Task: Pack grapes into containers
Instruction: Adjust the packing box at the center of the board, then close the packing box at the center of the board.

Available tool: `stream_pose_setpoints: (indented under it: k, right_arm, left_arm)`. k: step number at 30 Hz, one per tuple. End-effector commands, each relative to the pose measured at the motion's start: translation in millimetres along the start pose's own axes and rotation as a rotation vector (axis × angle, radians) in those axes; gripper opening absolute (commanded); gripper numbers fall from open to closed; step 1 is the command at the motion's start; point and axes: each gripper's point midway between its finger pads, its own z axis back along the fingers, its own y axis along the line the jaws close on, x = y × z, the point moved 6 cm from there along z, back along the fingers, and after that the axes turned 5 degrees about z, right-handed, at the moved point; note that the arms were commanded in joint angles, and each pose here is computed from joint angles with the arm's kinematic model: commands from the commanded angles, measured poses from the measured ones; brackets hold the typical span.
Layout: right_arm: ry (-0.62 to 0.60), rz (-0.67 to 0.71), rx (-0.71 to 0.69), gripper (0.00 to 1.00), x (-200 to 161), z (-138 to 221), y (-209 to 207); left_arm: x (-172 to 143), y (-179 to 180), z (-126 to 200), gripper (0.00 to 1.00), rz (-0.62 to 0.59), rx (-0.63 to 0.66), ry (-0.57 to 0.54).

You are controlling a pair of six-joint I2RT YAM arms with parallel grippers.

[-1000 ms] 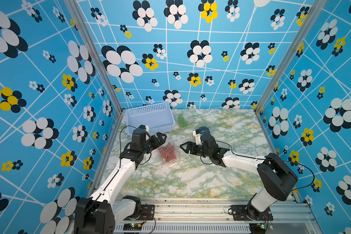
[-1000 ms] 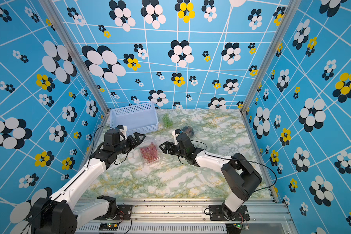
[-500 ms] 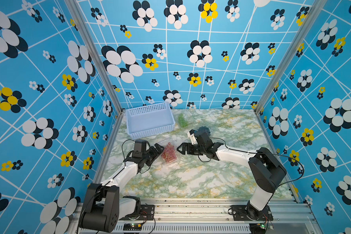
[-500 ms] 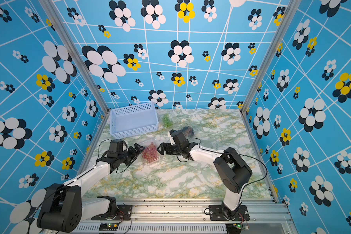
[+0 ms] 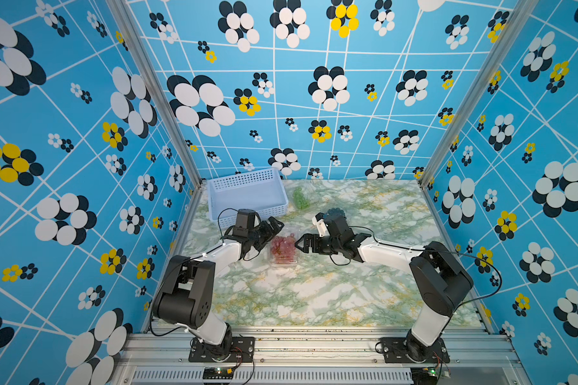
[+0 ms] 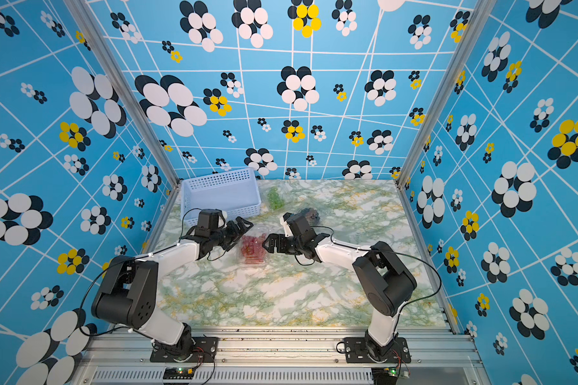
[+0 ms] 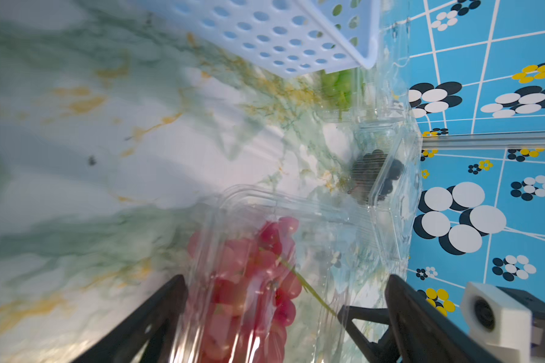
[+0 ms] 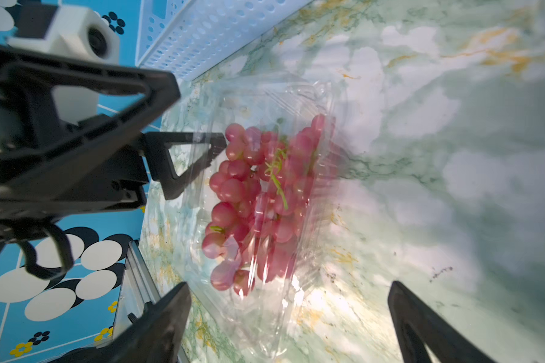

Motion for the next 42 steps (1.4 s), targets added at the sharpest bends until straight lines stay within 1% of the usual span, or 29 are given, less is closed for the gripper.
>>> stream_pose_setpoints:
  k: [1,4,7,12,16,21,25,27,30,34,37,42]
  right_arm:
    - [0.002,0.009,0.014,0.99,-2,7,-3]
    - [0.006,0.005,0.015,0.99,-4,7,-4]
    - [0.001,-0.009,0.043,0.99,-5,7,-3]
    - [-0.005,-0.045,0.084,0.99,-8,3,1]
    - [0.000,-0.059,0.118,0.99,-15,-5,11]
    - [-0.007,-0.090,0.169,0.99,-18,-25,33]
    - [0.001,-0.092,0.212,0.98,-14,-46,55]
    - [-0.002,-0.096,0.221,0.98,-8,-51,59]
    - [-0.019,-0.096,0.164,0.99,-4,-43,50]
    - [-0.042,-0.070,0.085,0.99,-7,-16,31]
    - [-0.099,-0.109,0.047,0.99,-9,7,7]
    - [-0.138,-0.166,0.016,0.97,-8,19,-22]
  left_arm:
    - [5,-30,-18,1.00,-0.052,-0.066,0.019]
    - [7,-44,-29,1.00,-0.067,-0.098,0.041]
    - [9,-41,-24,0.99,-0.076,-0.065,0.045]
    - [13,-19,5,1.00,-0.089,0.016,0.028]
    - [15,-11,38,0.99,-0.086,0.035,-0.021]
    - [15,-16,69,1.00,-0.133,0.059,-0.058]
    - [14,-24,86,1.00,-0.149,0.044,-0.082]
    - [14,-27,90,1.00,-0.151,0.038,-0.084]
    - [12,-29,89,0.99,-0.143,0.029,-0.069]
    - [7,-36,82,1.00,-0.172,0.018,-0.047]
    - [-1,-47,70,1.00,-0.214,0.016,-0.020]
    - [-16,-60,45,1.00,-0.237,-0.003,0.027]
